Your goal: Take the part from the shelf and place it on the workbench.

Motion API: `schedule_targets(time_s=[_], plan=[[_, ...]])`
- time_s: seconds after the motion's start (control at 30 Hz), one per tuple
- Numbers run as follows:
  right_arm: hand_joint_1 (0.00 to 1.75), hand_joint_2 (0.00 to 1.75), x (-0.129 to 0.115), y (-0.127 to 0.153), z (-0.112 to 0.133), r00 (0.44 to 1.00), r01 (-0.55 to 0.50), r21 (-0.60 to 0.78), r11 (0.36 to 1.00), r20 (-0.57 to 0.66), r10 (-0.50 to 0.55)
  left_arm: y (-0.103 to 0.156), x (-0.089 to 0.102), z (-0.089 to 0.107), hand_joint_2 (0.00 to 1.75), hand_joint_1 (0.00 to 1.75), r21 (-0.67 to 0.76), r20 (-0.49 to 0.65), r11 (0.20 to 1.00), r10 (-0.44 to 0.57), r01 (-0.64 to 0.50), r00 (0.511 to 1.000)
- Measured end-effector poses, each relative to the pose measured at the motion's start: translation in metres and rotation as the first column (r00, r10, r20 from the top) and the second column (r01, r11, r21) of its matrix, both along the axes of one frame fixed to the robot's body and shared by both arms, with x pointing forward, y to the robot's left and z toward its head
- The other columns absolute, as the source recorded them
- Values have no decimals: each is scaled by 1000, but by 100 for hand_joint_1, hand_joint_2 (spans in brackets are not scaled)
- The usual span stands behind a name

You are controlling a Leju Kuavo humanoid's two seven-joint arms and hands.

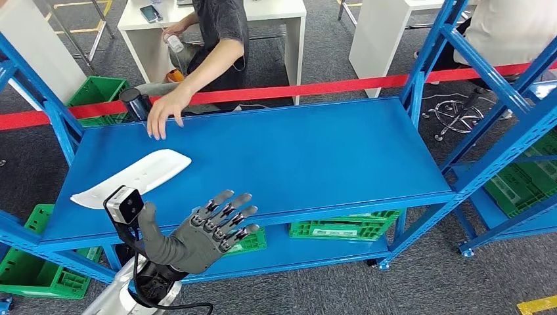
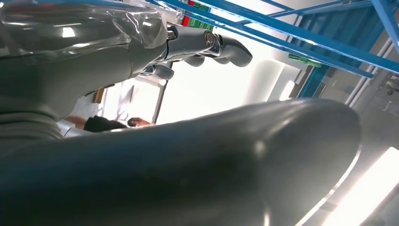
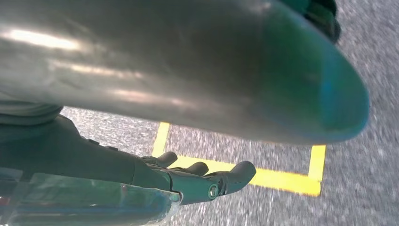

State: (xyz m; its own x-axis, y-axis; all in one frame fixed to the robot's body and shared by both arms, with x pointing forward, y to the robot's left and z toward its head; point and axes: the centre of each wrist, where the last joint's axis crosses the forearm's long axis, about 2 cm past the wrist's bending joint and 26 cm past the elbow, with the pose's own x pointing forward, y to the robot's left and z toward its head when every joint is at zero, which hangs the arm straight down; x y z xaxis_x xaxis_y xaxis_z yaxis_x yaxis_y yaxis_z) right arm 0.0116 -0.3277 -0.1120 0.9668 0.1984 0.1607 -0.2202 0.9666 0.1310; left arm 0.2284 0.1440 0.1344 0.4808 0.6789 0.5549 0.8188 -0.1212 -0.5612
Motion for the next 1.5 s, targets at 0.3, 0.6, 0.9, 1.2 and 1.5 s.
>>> schedule_targets(time_s=[0.3, 0.6, 0.9, 1.2, 1.5], plan=[[0, 0, -9, -11, 0, 999, 41, -48, 998, 11, -41, -19, 2, 8, 0, 0, -49, 24, 998, -47, 49, 999], [0, 0, -6, -22, 2, 1000, 8, -70, 998, 20, -6, -19, 5, 10, 0, 0, -51, 44, 998, -30, 32, 999], [0, 0, -7, -23, 2, 1000, -3, -71, 997, 17, 5, -17, 5, 9, 0, 0, -47, 44, 998, -27, 29, 999], [0, 0, -7, -23, 2, 1000, -6, -71, 997, 17, 8, -17, 6, 10, 0, 0, -43, 49, 999, -22, 24, 999], [0, 0, 3, -19, 2, 999, 0, -67, 998, 47, 3, -14, 2, 4, 0, 0, 8, 53, 1000, 30, -30, 998]])
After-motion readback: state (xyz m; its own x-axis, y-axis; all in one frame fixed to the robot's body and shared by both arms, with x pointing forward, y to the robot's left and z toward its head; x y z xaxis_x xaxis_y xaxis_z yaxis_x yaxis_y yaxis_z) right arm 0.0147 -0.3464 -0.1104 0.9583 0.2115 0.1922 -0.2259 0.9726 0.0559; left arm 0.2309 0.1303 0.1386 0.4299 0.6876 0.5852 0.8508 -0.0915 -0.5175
